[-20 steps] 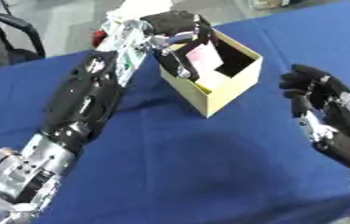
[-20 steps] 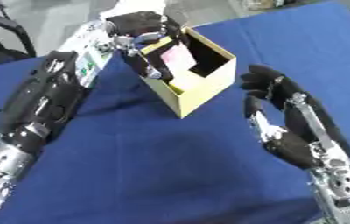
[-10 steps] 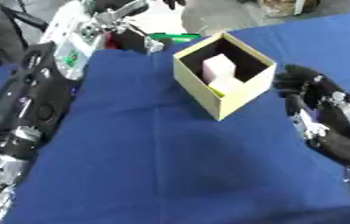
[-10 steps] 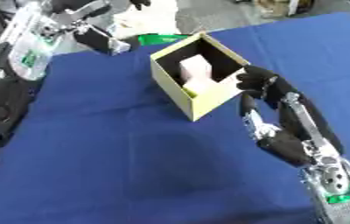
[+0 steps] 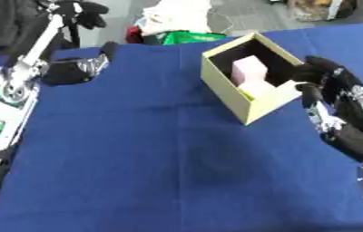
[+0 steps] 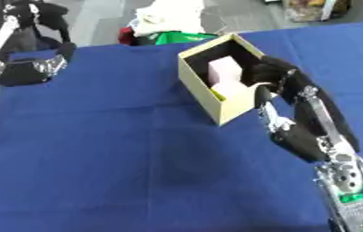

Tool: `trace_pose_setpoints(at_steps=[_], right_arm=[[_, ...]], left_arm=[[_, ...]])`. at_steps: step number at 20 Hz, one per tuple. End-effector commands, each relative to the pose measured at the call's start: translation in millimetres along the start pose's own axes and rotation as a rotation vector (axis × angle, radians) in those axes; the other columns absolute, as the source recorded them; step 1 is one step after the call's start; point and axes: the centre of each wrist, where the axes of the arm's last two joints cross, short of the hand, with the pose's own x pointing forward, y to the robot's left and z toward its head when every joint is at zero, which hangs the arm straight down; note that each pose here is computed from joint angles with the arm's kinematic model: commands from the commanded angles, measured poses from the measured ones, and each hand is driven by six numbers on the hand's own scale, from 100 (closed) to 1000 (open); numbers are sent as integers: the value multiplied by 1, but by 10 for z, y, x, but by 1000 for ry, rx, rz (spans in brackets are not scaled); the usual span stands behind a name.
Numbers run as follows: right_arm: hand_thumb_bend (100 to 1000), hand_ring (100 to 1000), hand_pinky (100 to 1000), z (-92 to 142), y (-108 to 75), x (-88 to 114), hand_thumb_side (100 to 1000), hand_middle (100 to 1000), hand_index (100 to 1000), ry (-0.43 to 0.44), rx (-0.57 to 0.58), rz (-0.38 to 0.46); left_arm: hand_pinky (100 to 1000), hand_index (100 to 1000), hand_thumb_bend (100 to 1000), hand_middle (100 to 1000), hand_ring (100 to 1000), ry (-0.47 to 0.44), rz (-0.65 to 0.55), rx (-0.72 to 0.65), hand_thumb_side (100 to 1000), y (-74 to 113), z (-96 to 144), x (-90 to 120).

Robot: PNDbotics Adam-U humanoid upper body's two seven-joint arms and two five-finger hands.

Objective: Pick up objects on the table and place them in the box.

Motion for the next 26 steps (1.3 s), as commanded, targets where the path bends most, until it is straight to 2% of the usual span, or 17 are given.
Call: trace_pose_setpoints(at_steps=[1, 6, 10, 16, 26], right_arm=[[100, 807, 788, -21, -68, 68, 525, 791, 921, -25, -19, 25], [100, 805, 786, -18, -78, 71, 525, 785, 921, -26, -34, 32], [100, 805, 786, -15, -81, 68, 525, 785, 921, -24, -42, 36], [100, 803, 785, -9, -84, 58, 526, 783, 921, -20, -52, 48], [100, 803, 784, -8, -75, 52, 527, 783, 920, -19, -54, 50]], left_arm=[[676, 799, 222, 580, 668, 34, 86, 121, 483, -36, 90, 71], [667, 798, 188, 576, 661, 110, 193, 157, 533, -276, 279, 68], [667, 798, 188, 576, 661, 115, 215, 157, 533, -319, 310, 89], [657, 792, 171, 570, 650, 144, 288, 146, 568, -486, 388, 89], [658, 792, 163, 569, 650, 161, 311, 135, 592, -536, 428, 73]])
